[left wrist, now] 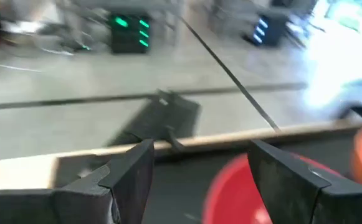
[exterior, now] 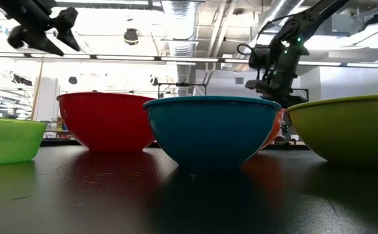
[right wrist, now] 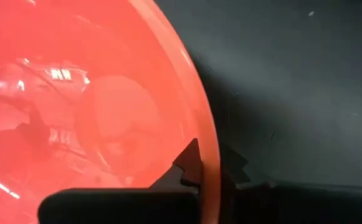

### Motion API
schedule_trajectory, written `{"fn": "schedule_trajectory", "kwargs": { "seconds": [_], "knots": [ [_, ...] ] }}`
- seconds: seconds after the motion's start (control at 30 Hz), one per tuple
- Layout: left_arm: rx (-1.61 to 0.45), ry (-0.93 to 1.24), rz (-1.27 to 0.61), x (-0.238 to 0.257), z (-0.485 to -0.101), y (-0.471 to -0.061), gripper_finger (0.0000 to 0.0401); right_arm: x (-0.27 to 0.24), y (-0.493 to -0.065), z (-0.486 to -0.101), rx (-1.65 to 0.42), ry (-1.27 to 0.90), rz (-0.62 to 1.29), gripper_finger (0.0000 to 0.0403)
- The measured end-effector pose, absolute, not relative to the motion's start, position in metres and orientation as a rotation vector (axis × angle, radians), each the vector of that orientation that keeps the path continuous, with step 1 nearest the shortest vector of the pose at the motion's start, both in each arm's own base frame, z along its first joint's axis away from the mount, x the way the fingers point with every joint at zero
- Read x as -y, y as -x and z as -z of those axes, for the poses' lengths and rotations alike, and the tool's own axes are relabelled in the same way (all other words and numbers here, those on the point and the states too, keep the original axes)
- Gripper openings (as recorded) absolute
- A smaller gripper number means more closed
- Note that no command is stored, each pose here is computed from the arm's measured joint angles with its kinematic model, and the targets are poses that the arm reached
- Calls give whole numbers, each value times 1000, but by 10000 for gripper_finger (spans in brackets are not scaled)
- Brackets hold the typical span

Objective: Nest bowls inside each other
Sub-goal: Stack the orange bowl on top of the red bowl

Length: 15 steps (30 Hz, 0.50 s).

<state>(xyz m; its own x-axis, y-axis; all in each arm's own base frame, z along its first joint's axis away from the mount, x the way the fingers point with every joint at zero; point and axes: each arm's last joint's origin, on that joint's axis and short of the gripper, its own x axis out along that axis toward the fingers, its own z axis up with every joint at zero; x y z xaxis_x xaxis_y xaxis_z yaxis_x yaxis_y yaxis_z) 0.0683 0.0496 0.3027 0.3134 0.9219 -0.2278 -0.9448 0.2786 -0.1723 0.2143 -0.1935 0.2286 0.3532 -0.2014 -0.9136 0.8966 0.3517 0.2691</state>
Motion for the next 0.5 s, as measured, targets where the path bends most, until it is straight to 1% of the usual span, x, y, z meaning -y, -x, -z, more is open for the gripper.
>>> {"fn": "schedule_trajectory", "kwargs": {
  "seconds": [0.1, 0.27, 0.4, 0.5],
  "knots": [
    [-70, 261, -1301, -51, -306, -61, 247, 184, -219, -248, -848, -917, 856, 16],
    [-77, 195, -1194, -63, -315, -67, 247, 167, -238, -290, -675, -901, 811, 16],
    [-122, 182, -1213, -78, -317, -70, 247, 158, -269, -318, -547, -870, 732, 16],
    [-132, 211, -1190, -88, -319, -68, 247, 152, -300, -331, -514, -840, 674, 16]
  ]
}}
